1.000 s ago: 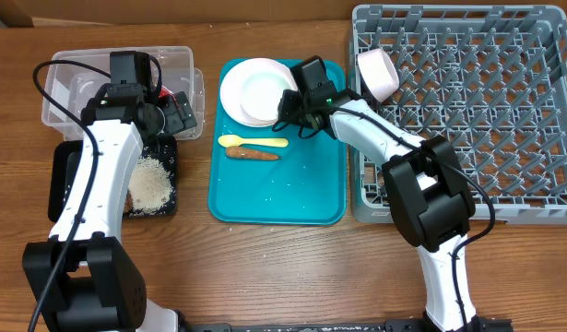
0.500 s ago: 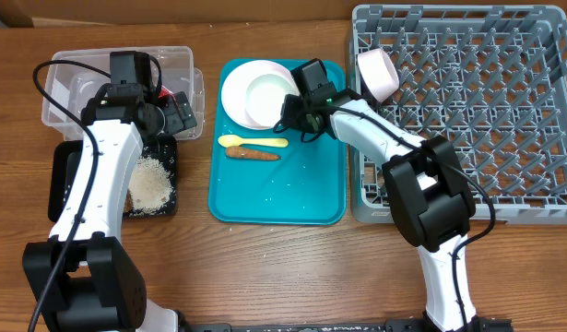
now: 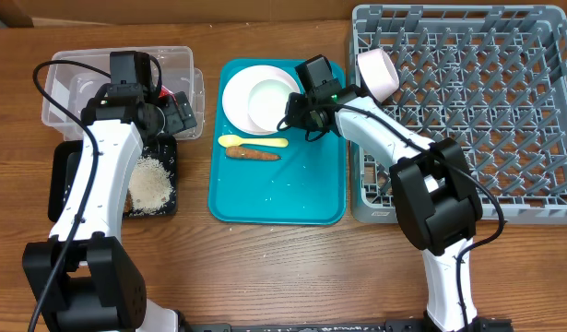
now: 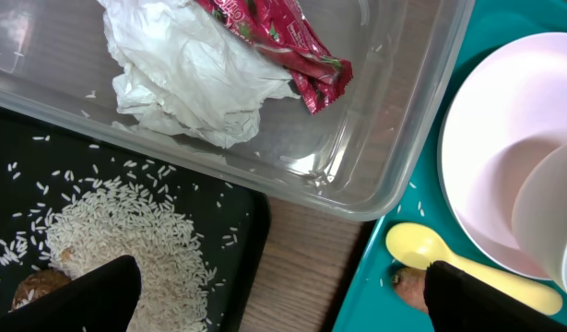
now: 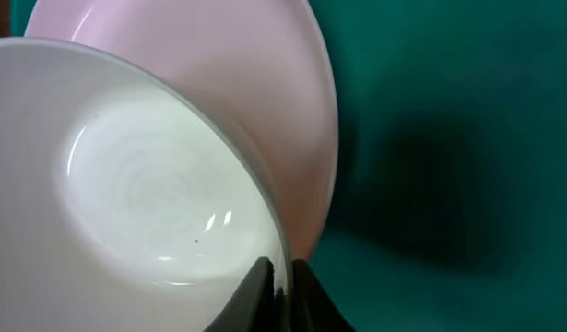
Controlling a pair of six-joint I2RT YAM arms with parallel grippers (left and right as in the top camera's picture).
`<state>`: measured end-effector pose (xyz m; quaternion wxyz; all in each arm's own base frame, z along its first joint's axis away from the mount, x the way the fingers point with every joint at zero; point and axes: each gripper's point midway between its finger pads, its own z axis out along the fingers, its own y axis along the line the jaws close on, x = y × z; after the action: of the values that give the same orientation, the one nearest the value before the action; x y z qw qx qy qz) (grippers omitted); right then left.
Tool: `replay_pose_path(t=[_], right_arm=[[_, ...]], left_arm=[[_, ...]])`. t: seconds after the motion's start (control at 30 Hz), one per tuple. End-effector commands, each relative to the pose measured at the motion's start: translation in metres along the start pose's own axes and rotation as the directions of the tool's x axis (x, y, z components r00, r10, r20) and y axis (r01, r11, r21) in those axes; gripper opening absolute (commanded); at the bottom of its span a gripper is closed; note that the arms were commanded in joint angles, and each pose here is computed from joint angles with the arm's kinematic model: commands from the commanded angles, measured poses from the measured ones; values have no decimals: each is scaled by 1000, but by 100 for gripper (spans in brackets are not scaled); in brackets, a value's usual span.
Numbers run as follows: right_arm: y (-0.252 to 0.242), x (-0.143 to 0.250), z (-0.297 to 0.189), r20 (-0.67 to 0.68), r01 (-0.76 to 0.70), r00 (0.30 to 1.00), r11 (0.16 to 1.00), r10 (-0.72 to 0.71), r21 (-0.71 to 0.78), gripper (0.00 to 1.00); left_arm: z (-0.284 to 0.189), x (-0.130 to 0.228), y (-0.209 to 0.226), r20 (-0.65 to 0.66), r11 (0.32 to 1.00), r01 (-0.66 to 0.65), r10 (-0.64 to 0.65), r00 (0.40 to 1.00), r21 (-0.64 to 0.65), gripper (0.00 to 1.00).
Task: Sort waste into correct bins and load items into the dishwasher
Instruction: 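Grasp the white bowl on the plate with the right gripper and lift, then set the white bowl into the front of the dish rack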
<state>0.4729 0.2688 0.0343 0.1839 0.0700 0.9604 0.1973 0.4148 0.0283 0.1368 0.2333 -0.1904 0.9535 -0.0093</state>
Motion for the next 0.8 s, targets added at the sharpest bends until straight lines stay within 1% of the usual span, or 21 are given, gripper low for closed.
replay_pose_path(t=[0.0, 0.1, 0.2, 0.33, 0.47, 0.53, 0.67, 0.7, 0.77], right_arm=[[11, -20, -25, 62, 20, 998, 1000, -19, -22, 4], [15, -23, -32, 72, 23, 997, 999, -21, -28, 4], [25, -35, -52, 116, 61, 992, 997, -55, -46, 4], [37, -57, -100, 212, 115, 971, 993, -108, -23, 4], [39, -70, -159, 296, 176, 938, 983, -182, 48, 4], [25, -73, -191, 334, 160, 922, 978, -196, 133, 4], [-21, -74, -258, 397, 62, 895, 940, -201, 336, 4], [-33, -72, -275, 409, 33, 890, 924, -201, 382, 4], [-58, -66, -307, 453, -74, 879, 894, -151, 442, 4]], left_arm=[[-10, -9, -1, 38, 1000, 6, -6, 999, 1, 100], [-10, -9, -1, 38, 1000, 6, -6, 999, 1, 100], [-10, -9, -1, 38, 1000, 6, -6, 999, 1, 100], [-10, -9, -1, 38, 1000, 6, -6, 999, 1, 100], [-10, -9, -1, 38, 1000, 6, -6, 999, 1, 100], [-10, -9, -1, 38, 1000, 6, -6, 999, 1, 100], [-10, -9, -1, 38, 1000, 6, -6, 999, 1, 100], [-10, -9, -1, 38, 1000, 6, -6, 999, 1, 100], [-10, -9, -1, 38, 1000, 6, -6, 999, 1, 100]])
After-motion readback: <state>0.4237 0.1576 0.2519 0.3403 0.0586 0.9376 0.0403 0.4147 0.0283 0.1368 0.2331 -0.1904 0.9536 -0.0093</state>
